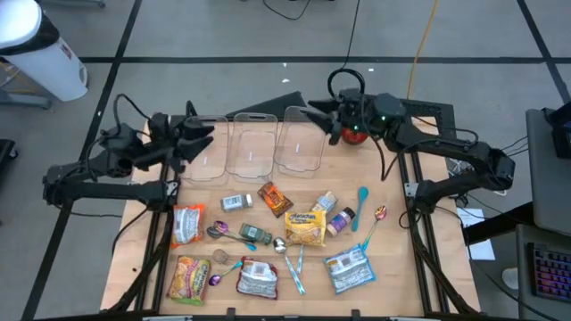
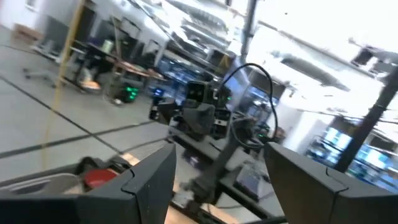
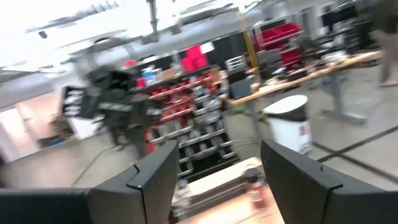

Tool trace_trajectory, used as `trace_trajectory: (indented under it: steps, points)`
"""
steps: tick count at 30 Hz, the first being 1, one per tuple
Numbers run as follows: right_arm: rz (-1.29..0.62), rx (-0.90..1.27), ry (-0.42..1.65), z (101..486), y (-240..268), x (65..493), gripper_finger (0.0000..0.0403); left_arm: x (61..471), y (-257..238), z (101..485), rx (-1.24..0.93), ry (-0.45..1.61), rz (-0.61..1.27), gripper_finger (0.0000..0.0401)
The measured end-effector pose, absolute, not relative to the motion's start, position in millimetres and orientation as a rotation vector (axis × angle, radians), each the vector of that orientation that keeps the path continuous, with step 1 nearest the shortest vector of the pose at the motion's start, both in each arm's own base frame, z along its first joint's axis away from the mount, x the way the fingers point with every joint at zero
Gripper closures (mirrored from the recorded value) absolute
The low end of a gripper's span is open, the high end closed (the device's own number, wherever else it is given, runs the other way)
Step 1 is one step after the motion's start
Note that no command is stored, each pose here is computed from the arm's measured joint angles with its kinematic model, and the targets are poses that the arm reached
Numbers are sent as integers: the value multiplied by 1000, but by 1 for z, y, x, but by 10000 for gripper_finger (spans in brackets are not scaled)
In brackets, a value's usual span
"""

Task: Pick & Place Food Item
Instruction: Put the white spice bottle into the left transparent bin

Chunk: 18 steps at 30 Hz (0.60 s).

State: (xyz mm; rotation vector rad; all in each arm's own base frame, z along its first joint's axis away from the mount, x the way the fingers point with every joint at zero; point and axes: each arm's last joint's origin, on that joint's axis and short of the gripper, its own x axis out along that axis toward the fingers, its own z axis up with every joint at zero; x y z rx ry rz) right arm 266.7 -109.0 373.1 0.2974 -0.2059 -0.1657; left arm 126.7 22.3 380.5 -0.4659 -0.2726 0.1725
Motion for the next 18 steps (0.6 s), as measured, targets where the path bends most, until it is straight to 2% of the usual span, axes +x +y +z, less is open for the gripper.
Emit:
trace_trajectory:
  steps: [7,12,18]
  points:
    - [-16,304,-159,371,-66,281,183,156,16,377,-541,-249,69,151]
    - [34,312,-97,363,-49,289,183,182,7,361,-549,-81,-106,151]
    - [35,334,-65,358,-41,293,183,194,-10,337,-621,160,-141,151]
